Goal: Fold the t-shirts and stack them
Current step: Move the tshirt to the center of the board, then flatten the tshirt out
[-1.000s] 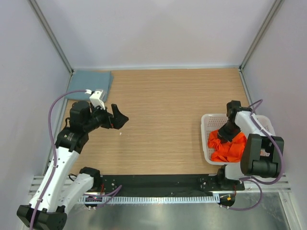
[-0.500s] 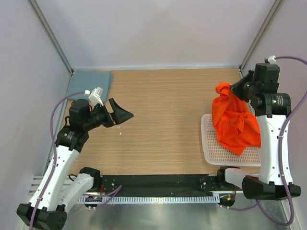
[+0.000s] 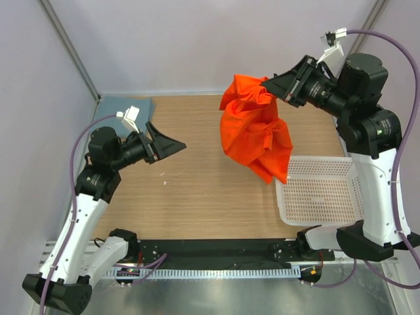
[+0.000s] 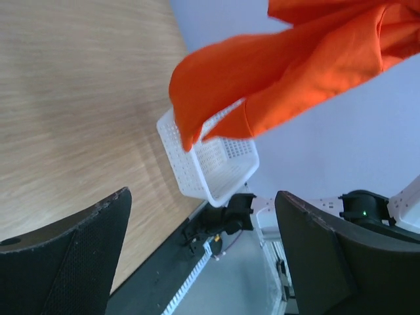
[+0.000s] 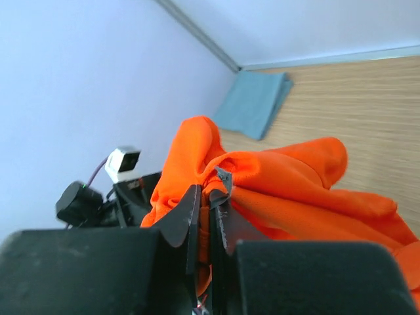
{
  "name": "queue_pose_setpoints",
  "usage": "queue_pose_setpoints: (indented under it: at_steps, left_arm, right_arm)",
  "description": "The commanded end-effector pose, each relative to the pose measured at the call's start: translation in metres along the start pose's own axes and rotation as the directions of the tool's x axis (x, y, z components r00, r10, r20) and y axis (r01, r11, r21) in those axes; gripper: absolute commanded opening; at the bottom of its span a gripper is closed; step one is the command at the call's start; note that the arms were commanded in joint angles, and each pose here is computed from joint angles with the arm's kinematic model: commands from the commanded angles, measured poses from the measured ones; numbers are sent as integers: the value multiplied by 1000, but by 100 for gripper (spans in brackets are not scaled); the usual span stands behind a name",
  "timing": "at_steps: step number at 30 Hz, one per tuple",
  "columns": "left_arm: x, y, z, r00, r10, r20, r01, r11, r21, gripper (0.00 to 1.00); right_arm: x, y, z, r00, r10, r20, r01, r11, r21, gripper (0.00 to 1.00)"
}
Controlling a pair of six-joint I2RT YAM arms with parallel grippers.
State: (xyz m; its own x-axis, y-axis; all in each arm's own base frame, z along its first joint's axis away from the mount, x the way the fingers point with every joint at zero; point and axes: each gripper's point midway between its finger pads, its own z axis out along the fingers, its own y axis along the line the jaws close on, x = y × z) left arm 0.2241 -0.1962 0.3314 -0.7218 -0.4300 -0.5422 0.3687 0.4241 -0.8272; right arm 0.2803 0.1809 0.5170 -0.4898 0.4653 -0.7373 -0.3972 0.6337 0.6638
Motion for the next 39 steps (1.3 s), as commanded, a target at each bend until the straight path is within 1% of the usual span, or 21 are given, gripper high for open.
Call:
queue_pose_setpoints:
  at_steps: [1, 3, 4, 5, 7, 8, 10, 11, 13, 15, 19, 21, 23, 24, 25, 29, 30, 32, 33, 35, 39]
  left_arm:
    - [-18, -22, -8, 992, 121, 24, -121, 993, 0, 89]
    - [-22, -25, -13, 986, 162, 33, -161, 987, -26, 84]
    - [-23, -24, -14, 985, 169, 36, -168, 985, -38, 84]
    - [-26, -24, -16, 983, 176, 48, -173, 984, -52, 83]
    - [-26, -24, -18, 980, 192, 55, -189, 980, -58, 82]
    - [-26, -23, -18, 979, 194, 59, -190, 980, -62, 81]
    - [-25, -18, -17, 980, 194, 48, -190, 979, -79, 77]
    - [-24, -15, -16, 980, 196, 40, -192, 978, -88, 74]
    - [-20, -4, -12, 982, 188, 2, -187, 975, -122, 72]
    - [-21, 9, -7, 983, 184, -5, -182, 965, -188, 71]
    - [11, 26, 27, 976, 181, -120, -207, 943, -262, 74]
    - [30, 53, 46, 978, 109, -175, -166, 921, -352, 75]
    - [50, 88, 57, 981, -12, -193, -76, 893, -444, 73]
    - [55, 98, 59, 981, -40, -189, -55, 880, -471, 72]
    - [57, 108, 61, 982, -50, -180, -47, 867, -497, 71]
    - [55, 140, 62, 982, -91, -166, -19, 826, -564, 68]
    - [55, 153, 61, 979, -128, -162, 8, 806, -591, 68]
    - [58, 169, 59, 963, -221, -155, 82, 786, -613, 66]
    - [50, 189, 58, 952, -289, -101, 161, 754, -636, 66]
    - [55, 201, 60, 922, -373, -101, 235, 750, -618, 60]
    - [56, 225, 70, 911, -398, -105, 245, 729, -639, 56]
  right_arm:
    - [12, 28, 0, 998, 32, -47, -39, 985, -166, 14]
    - [37, 14, 8, 989, 65, -131, -85, 984, -155, 30]
    - [66, -11, 22, 967, 113, -226, -139, 985, -99, 37]
    - [91, -22, 27, 936, 146, -321, -179, 981, -76, 47]
    - [147, -55, 41, 852, 200, -483, -217, 976, 20, 53]
    - [173, -69, 36, 814, 166, -557, -167, 985, 49, 62]
    - [207, -99, 27, 738, 162, -655, -61, 983, 174, 67]
    - [210, -114, 24, 738, 100, -667, 34, 982, 185, 75]
    - [213, -143, 11, 732, 71, -678, 160, 949, 272, 79]
    - [214, -164, 0, 709, 23, -704, 269, 915, 300, 80]
    - [259, -188, -24, 588, 71, -806, 288, 912, 291, 77]
    - [283, -194, -33, 549, 103, -829, 262, 921, 288, 73]
    - [300, -185, -29, 543, 96, -834, 216, 944, 249, 71]
    - [313, -187, -34, 524, 97, -846, 213, 947, 240, 72]
    - [318, -184, -24, 545, 79, -835, 202, 954, 222, 71]
    - [360, -174, -8, 506, 10, -862, 243, 958, 154, 68]
    - [373, -178, -3, 486, 10, -874, 260, 953, 155, 68]
    - [387, -173, 12, 492, -42, -870, 274, 955, 109, 69]
    - [398, -169, 14, 472, -69, -879, 298, 951, 85, 70]
    - [413, -171, 23, 449, -89, -889, 320, 945, 67, 73]
    - [438, -167, 30, 395, -137, -908, 382, 924, 27, 73]
